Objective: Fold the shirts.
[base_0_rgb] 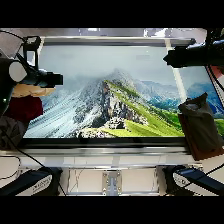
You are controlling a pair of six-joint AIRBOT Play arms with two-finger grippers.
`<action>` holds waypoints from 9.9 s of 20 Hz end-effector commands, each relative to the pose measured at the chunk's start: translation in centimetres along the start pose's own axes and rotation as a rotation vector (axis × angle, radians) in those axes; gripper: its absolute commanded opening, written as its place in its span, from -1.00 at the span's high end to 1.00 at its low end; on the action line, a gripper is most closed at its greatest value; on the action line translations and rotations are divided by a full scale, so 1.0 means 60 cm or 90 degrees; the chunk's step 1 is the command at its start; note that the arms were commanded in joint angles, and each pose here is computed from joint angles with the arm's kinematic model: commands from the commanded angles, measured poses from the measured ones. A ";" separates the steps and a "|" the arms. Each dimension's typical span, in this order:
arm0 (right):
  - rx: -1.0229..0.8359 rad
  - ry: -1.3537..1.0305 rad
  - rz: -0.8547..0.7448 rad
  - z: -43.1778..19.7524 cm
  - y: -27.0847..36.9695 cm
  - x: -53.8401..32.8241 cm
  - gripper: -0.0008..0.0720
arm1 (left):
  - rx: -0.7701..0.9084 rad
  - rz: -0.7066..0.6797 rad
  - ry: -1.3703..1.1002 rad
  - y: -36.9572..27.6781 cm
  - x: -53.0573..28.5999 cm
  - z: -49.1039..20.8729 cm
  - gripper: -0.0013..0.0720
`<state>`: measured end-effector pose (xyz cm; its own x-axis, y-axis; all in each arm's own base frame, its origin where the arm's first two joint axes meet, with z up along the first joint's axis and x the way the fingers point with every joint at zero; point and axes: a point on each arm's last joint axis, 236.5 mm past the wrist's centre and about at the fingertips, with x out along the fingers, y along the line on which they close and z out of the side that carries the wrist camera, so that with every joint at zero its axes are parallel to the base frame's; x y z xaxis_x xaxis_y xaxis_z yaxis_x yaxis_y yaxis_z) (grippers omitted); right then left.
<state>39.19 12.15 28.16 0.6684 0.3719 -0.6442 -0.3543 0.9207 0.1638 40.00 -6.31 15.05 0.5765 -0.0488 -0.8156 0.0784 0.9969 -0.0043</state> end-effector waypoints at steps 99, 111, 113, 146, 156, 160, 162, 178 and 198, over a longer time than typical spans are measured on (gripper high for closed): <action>-0.112 -0.167 -0.143 0.028 0.006 -0.310 0.16 | -0.121 -0.426 -0.092 -0.378 0.115 -0.034 0.93; -0.119 0.089 -0.184 0.001 -0.114 -0.031 0.16 | -0.210 -0.302 0.066 -0.081 0.127 -0.097 -0.95; -0.104 0.163 -0.169 -0.034 -0.125 0.024 0.16 | -0.197 -0.266 0.099 -0.054 0.118 -0.159 -0.95; -0.064 0.270 -0.014 -0.127 -0.077 0.173 0.16 | -0.368 -0.408 0.073 -0.196 0.170 -0.331 0.93; 0.197 0.355 0.258 -0.336 0.042 0.405 0.24 | -0.457 -0.385 -0.291 -0.040 -0.024 -0.160 0.94; 0.307 0.365 0.339 -0.360 0.094 0.470 -0.09 | -0.454 -0.389 -0.308 -0.040 -0.039 -0.155 0.94; 0.310 0.373 0.361 -0.380 0.133 0.497 -0.09 | -0.454 -0.389 -0.308 -0.039 -0.038 -0.155 0.94; 0.216 0.365 0.326 -0.387 0.150 0.533 -0.08 | -0.448 -0.383 -0.307 -0.039 -0.036 -0.157 0.94; 0.233 0.367 0.308 -0.430 0.193 0.581 0.14 | -0.436 -0.372 -0.303 -0.037 -0.032 -0.161 0.94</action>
<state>42.02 31.85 -11.03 0.0361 0.7034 -0.7099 -0.2256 0.6977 0.6799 30.85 -7.91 11.12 0.8726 -0.4137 -0.2597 0.0561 0.6130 -0.7881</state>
